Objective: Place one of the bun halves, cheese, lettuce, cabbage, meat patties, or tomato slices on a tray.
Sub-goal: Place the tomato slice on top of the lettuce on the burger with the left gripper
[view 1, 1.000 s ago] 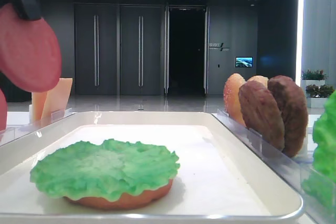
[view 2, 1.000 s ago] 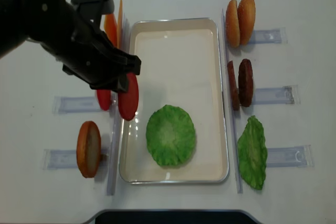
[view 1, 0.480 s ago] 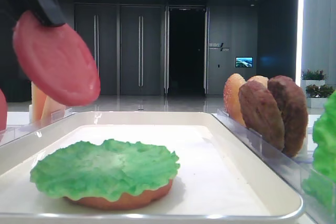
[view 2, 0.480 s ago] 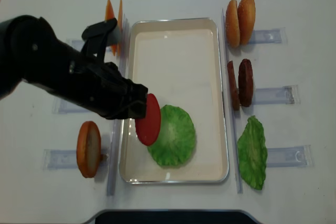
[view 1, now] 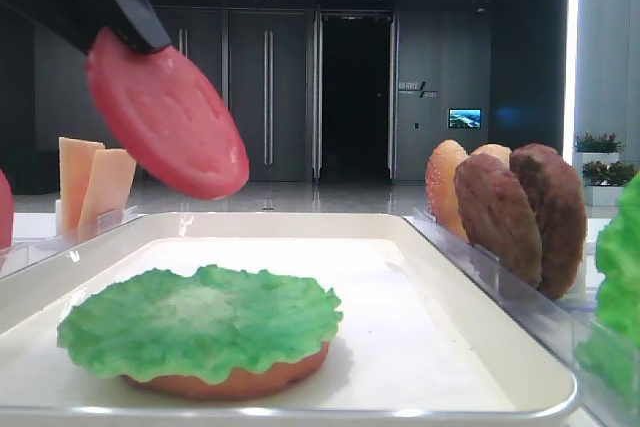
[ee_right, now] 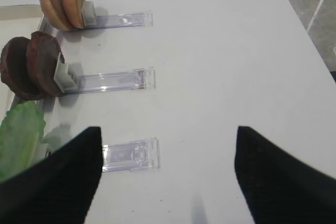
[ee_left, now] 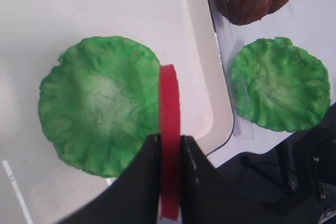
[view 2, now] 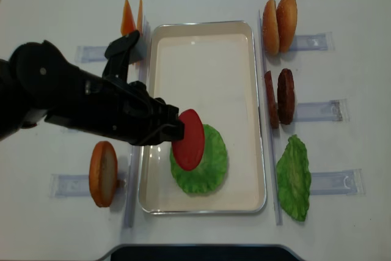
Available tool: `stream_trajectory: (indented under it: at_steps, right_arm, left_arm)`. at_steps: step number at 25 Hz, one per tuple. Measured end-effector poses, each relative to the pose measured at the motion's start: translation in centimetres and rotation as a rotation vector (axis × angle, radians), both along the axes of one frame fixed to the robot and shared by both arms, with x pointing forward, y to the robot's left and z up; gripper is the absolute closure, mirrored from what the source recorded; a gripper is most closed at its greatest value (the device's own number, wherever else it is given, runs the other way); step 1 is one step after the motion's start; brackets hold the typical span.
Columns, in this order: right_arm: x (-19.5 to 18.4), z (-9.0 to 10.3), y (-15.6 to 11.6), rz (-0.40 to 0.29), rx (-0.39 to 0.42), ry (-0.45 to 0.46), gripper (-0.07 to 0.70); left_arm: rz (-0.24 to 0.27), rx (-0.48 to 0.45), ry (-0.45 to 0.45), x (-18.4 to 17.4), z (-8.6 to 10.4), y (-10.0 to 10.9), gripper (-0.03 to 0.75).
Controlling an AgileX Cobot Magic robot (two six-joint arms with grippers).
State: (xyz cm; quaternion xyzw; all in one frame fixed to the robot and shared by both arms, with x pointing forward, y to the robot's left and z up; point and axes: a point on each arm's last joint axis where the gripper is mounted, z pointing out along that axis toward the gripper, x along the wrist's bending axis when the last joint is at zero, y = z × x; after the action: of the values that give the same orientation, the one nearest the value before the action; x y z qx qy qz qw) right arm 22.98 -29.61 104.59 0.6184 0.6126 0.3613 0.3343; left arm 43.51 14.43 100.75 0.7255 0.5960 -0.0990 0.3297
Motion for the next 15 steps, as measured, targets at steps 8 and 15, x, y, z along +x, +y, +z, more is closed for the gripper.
stream_trajectory:
  at_steps: [8, 15]
  right_arm:
    - [0.0, 0.0, 0.0, 0.000, 0.000, 0.000, 0.104]
    - [0.0, 0.0, 0.0, 0.000, 0.000, 0.000, 0.104]
  left_arm:
    - [-0.002, 0.012, 0.039, 0.6, -1.5, -0.4, 0.654]
    - [-0.024, -0.011, 0.070, 1.1, -2.9, -1.2, 0.654]
